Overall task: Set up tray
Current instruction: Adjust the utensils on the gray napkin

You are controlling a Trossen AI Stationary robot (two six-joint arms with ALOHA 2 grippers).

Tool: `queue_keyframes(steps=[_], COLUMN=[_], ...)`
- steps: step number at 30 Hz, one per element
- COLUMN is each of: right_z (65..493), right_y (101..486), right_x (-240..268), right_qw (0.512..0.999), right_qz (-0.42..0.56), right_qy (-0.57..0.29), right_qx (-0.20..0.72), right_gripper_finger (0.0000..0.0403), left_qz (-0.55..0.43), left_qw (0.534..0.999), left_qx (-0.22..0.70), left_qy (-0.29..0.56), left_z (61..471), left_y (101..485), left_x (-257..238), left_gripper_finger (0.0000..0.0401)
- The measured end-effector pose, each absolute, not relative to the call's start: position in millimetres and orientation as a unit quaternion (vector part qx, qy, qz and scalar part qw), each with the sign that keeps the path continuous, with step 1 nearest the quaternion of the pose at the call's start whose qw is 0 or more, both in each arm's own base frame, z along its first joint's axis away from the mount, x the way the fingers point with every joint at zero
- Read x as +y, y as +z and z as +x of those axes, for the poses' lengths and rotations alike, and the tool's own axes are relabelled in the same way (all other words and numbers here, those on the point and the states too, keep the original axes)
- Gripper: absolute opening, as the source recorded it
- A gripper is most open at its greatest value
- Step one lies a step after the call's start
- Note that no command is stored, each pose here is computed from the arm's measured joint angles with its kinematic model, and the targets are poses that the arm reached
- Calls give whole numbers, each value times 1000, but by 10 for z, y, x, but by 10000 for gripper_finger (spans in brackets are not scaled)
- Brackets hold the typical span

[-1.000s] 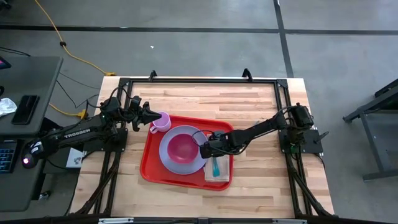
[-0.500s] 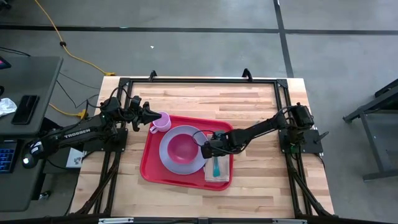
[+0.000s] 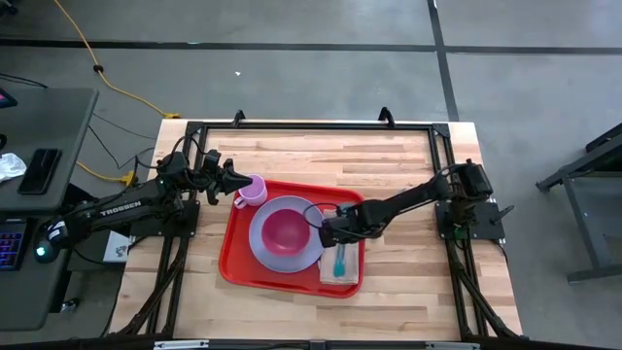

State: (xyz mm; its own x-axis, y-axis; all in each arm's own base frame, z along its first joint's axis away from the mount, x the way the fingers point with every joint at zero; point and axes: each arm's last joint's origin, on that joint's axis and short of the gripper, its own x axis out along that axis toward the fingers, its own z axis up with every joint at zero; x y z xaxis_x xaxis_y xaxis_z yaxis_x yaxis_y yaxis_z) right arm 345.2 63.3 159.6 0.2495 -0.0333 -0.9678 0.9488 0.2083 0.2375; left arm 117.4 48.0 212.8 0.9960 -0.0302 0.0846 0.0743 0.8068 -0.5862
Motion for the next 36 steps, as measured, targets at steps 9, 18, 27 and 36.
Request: queue_keyframes(steps=[9, 18, 27, 36], right_z=[3427, 3346, 3316, 3321], right_y=[1640, 1948, 2061, 1876], right_x=[631, 570, 447, 318], right_qw=[618, 642, 651, 624], right_qz=[491, 500, 499, 475], right_qy=[-394, -389, -401, -446], right_qx=[471, 431, 408, 431], right_gripper_finger=[0, 0, 0, 0], left_qz=[-310, -310, -310, -310], left_qw=[950, 950, 950, 950], left_qx=[-36, -36, -36, -36], left_qy=[-26, -26, -26, -26], left_z=[1175, 1175, 1175, 1175], left_y=[2128, 2128, 2128, 2128], left_x=[481, 481, 481, 481], left_gripper_finger=[62, 62, 62, 62])
